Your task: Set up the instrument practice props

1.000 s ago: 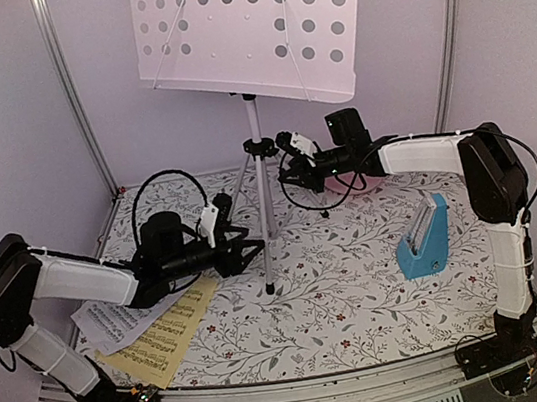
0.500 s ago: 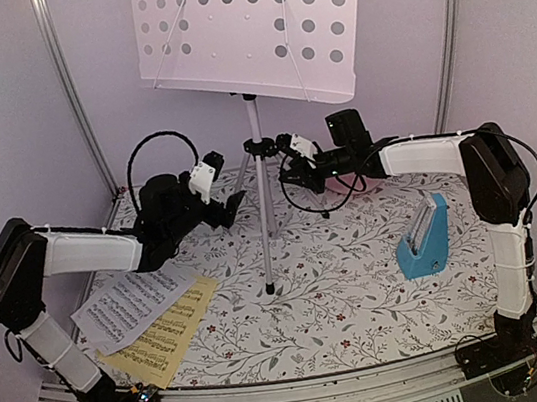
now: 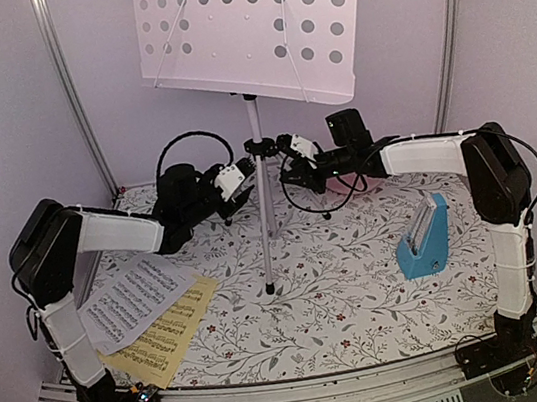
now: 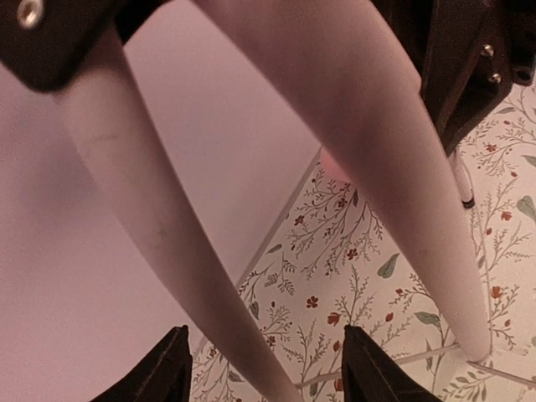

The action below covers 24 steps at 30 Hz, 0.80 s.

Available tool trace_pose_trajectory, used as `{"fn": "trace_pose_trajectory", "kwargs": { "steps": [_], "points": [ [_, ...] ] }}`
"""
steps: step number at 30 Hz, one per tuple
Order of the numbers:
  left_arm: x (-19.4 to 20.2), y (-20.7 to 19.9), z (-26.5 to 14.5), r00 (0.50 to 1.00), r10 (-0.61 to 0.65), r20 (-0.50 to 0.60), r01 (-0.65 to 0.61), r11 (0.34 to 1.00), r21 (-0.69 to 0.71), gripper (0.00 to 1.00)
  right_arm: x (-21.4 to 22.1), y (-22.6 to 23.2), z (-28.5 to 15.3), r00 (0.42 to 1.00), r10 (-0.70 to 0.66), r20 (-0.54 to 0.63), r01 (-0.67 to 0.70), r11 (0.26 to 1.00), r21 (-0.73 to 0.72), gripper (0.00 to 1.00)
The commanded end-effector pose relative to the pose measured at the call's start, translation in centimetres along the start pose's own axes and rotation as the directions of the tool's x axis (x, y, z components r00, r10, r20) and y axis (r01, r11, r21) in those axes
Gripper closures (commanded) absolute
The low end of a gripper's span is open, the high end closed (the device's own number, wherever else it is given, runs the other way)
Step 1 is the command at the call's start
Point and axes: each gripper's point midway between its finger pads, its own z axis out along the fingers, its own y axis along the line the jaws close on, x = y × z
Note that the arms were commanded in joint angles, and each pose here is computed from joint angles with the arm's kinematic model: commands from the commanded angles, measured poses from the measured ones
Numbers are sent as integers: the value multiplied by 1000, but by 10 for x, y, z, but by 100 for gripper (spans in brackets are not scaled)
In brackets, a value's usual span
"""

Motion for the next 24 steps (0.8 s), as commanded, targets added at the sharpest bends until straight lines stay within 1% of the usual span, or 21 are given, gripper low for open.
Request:
{"fn": "trace_pose_trajectory", "kwargs": {
  "steps": [1,3,4,5,10,14,16,21,24],
  "points": [
    [1,7,13,997,69,38,-67,997,-48,40,59,28,-4,957,198,-210,-211,976,-43,100],
    [3,14,14,996,80,38,-77,993,-87,45,59,27,-6,957,195,-216,-208,977,-38,100],
    [17,4,20,996,86,17,-85,994,-73,47,58,27,-7,957,193,-217,-205,978,-35,100],
    [20,2,22,995,98,14,-97,993,-72,50,57,27,-8,958,190,-217,-202,979,-33,100],
    [22,4,23,993,116,30,-114,991,-63,65,60,25,-11,954,187,-233,-196,981,-13,100],
    [25,14,20,992,122,30,-120,990,-72,72,68,20,-19,947,183,-265,-182,983,26,100],
    [28,19,20,992,123,23,-121,990,-75,77,71,12,-28,945,189,-267,-183,982,49,100],
    [33,26,24,991,131,4,-130,987,-93,96,85,-2,-48,934,217,-285,-194,975,105,100],
    [38,27,29,990,137,-10,-138,985,-103,98,89,-4,-53,931,216,-294,-189,975,117,100]
  ]
}}
